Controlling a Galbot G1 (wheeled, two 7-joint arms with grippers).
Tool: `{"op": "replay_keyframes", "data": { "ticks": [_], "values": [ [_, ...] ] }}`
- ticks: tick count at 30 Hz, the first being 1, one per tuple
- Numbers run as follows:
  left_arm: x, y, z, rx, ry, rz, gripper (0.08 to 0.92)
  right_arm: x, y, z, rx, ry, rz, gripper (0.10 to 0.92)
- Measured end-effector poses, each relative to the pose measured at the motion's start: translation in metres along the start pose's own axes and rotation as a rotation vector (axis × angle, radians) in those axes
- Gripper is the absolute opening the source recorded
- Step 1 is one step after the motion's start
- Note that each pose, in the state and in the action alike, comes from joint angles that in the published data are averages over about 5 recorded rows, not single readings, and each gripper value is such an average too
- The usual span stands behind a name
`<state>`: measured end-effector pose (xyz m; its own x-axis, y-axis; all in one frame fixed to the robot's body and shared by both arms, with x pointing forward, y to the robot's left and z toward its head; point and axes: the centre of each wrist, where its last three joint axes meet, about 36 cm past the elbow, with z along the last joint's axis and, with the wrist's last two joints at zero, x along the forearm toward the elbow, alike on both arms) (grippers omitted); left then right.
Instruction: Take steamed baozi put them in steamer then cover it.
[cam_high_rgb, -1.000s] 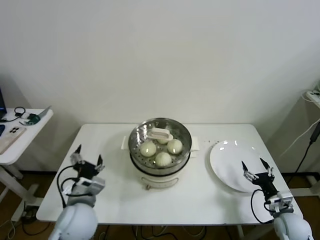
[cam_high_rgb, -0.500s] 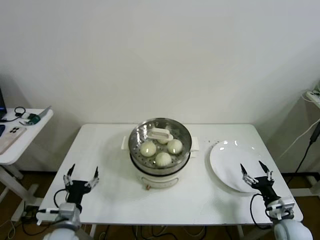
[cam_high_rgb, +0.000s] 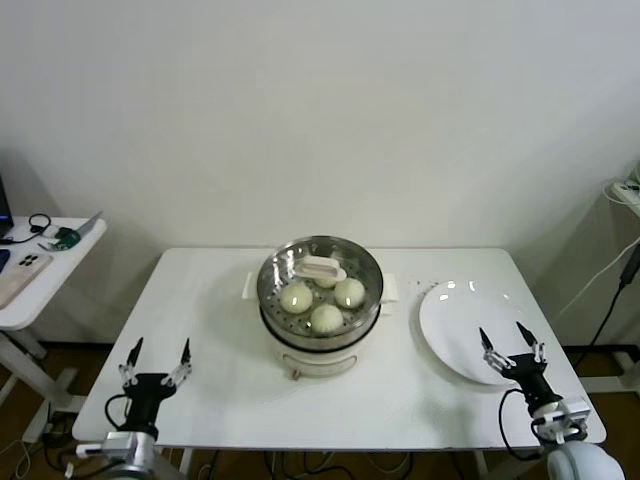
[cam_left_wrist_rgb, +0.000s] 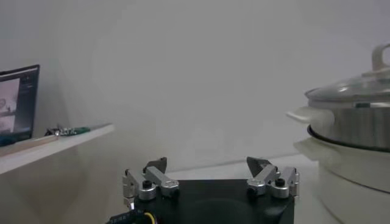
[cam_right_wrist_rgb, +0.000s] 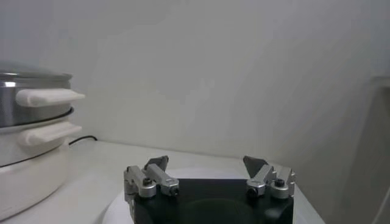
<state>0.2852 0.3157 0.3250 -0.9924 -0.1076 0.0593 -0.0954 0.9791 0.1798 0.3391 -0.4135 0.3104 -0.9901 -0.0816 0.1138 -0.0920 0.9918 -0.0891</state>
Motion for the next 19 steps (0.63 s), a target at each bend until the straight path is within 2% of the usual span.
{"op": "replay_keyframes", "data": {
  "ticks": [19],
  "values": [
    [0.0043, 0.0021, 0.0032, 0.023, -0.035, 0.004, 0.823, 0.0046, -0.0001, 0.0019, 0.004, -0.007, -0.005, 0.823]
  ]
}}
